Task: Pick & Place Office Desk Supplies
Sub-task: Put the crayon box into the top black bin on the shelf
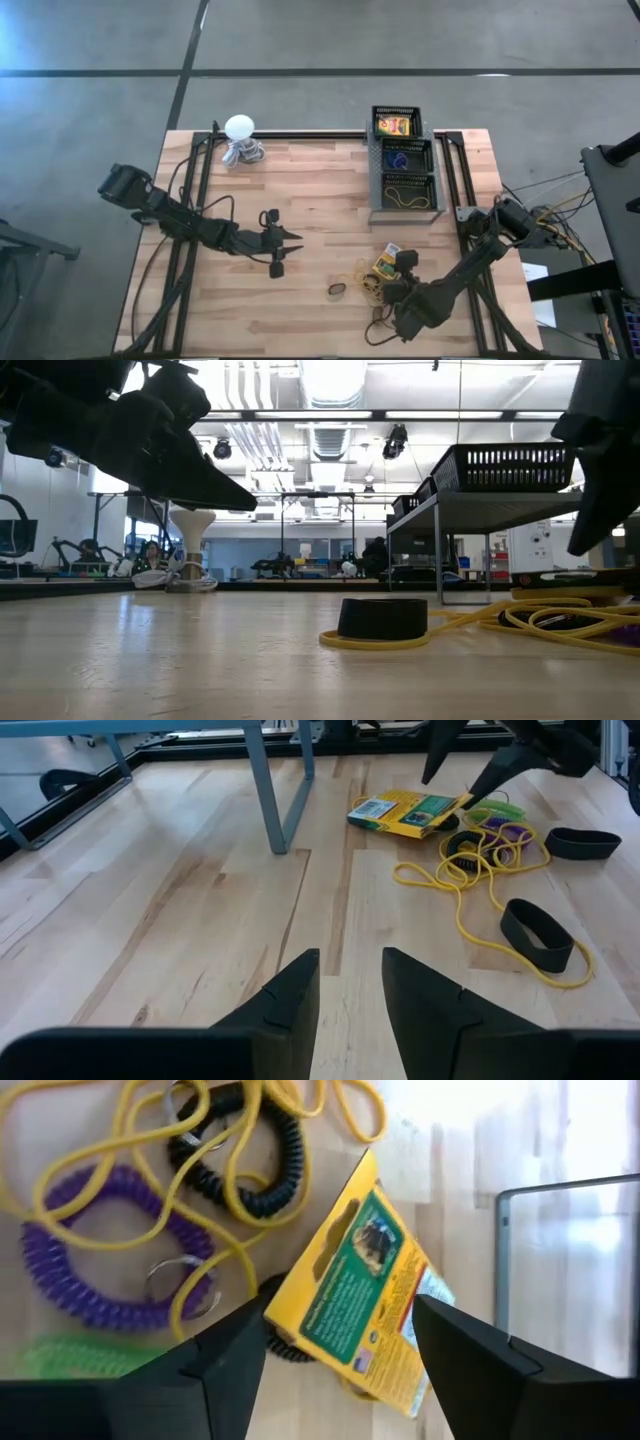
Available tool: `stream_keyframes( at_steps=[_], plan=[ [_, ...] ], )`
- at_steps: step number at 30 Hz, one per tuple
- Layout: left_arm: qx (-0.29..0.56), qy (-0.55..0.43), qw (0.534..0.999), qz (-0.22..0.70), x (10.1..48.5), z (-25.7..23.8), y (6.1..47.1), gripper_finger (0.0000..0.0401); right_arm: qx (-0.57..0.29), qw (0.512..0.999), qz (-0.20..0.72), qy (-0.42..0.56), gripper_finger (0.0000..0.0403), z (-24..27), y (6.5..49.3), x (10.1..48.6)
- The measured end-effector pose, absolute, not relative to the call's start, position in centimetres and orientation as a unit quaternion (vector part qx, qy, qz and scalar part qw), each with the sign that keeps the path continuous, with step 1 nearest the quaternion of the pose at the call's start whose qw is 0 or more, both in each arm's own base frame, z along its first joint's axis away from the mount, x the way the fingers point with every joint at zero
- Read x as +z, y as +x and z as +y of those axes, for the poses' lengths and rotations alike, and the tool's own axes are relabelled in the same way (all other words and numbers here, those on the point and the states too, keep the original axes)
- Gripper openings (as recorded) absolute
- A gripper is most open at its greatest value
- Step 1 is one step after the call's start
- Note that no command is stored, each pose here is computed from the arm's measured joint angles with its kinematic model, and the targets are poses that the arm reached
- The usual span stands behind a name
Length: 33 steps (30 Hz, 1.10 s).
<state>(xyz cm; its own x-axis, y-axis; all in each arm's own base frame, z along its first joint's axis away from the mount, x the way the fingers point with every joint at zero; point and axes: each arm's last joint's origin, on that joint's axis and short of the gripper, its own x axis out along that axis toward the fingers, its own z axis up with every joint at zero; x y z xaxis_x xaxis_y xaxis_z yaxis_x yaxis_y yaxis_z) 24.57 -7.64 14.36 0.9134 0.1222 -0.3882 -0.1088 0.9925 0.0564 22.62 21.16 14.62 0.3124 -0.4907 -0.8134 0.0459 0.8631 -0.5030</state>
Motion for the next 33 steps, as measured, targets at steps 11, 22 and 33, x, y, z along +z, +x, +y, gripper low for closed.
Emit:
stream_keyframes(
  at_steps=[11,22,33],
  plan=[
    [0.059,0.017,0.978,0.201,14.3,-7.6,24.6,0.0115,-0.210,0.781,0.552,-0.201,0.0220,21.4,22.9,12.2],
    [0.061,0.018,0.977,0.201,14.3,-7.6,24.5,0.0115,-0.235,0.780,0.547,-0.191,0.0114,21.4,23.0,12.0],
    [0.061,0.018,0.978,0.201,14.3,-7.6,24.6,0.0115,-0.223,0.829,0.494,-0.139,0.0017,21.4,23.2,16.9]
  ],
)
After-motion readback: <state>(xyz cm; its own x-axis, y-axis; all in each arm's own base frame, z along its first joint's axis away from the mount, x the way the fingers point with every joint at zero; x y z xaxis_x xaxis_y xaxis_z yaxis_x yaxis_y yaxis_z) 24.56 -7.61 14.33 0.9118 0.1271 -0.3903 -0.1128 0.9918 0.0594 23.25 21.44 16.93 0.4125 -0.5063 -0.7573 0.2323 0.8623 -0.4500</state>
